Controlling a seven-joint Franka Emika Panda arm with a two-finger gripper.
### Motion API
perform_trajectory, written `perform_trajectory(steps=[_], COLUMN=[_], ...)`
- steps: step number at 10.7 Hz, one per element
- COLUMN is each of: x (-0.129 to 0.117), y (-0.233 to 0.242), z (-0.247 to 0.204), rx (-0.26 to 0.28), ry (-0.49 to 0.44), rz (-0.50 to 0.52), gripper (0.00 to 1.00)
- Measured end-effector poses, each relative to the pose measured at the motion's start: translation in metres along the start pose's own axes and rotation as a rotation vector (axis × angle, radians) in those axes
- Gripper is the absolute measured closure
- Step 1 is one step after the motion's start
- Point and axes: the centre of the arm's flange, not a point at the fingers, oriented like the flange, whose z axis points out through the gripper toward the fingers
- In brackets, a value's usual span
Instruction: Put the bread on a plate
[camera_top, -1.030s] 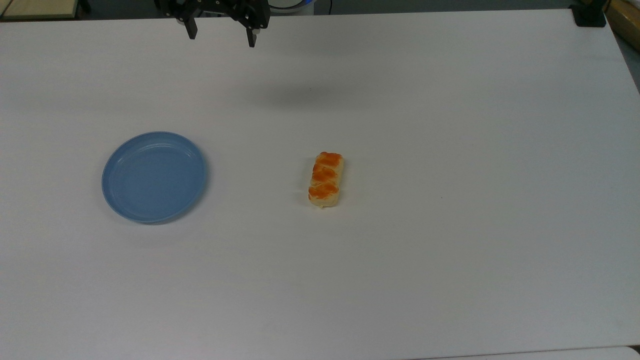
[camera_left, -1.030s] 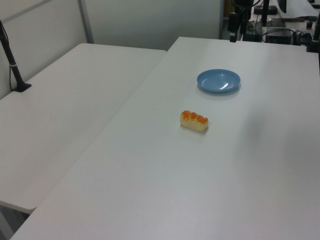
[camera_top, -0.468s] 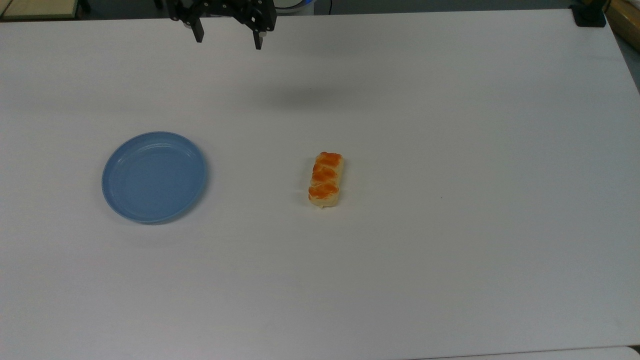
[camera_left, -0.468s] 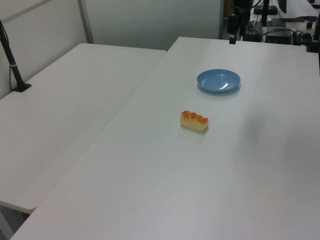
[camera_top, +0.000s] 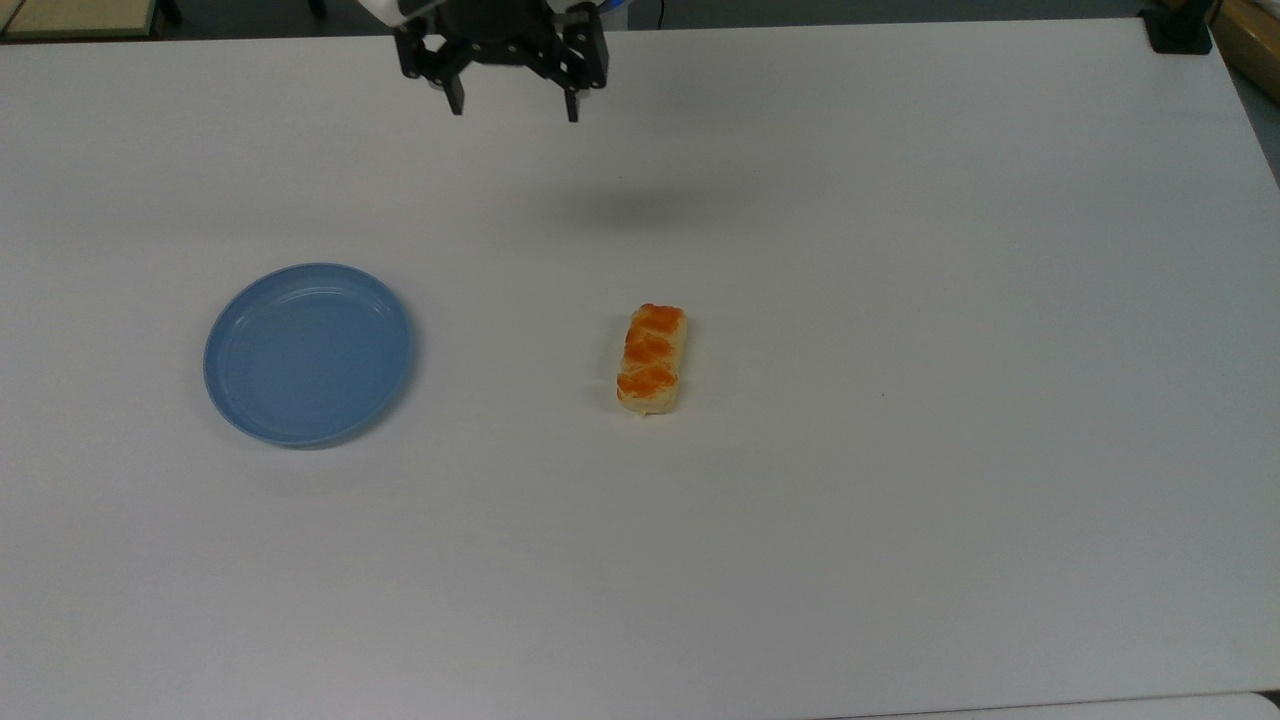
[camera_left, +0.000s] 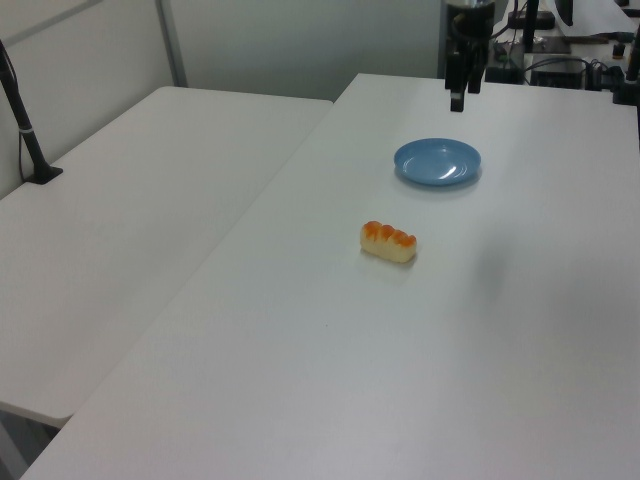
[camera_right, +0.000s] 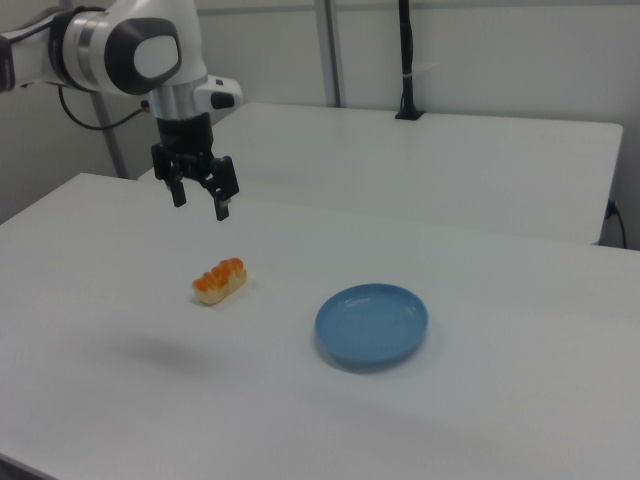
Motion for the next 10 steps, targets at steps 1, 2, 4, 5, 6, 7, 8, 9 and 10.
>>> perform_trajectory(steps=[1,2,4,5,6,7,8,9,10], x=[0.005,0.011,0.023,0.028,0.033,0.038,0.043,0.047,0.05], y=[-0.012,-0.025,-0.056,-0.068,-0.075,-0.079,-0.084,-0.089,-0.094], z=[0.009,0.02,0.04,0.047,0.054,0.062,0.074,0.089,0.103], rx=[0.0,0.001,0.006,0.01,0.014,0.017,0.019,0.017,0.013], ry=[-0.001,0.008,0.044,0.064,0.081,0.088,0.089,0.076,0.06], rz=[-0.021,-0.041,-0.035,-0.005,0.021,0.055,0.091,0.109,0.112], gripper=[0.0,0.0,0.0,0.0,0.0,0.0,0.0,0.0,0.0])
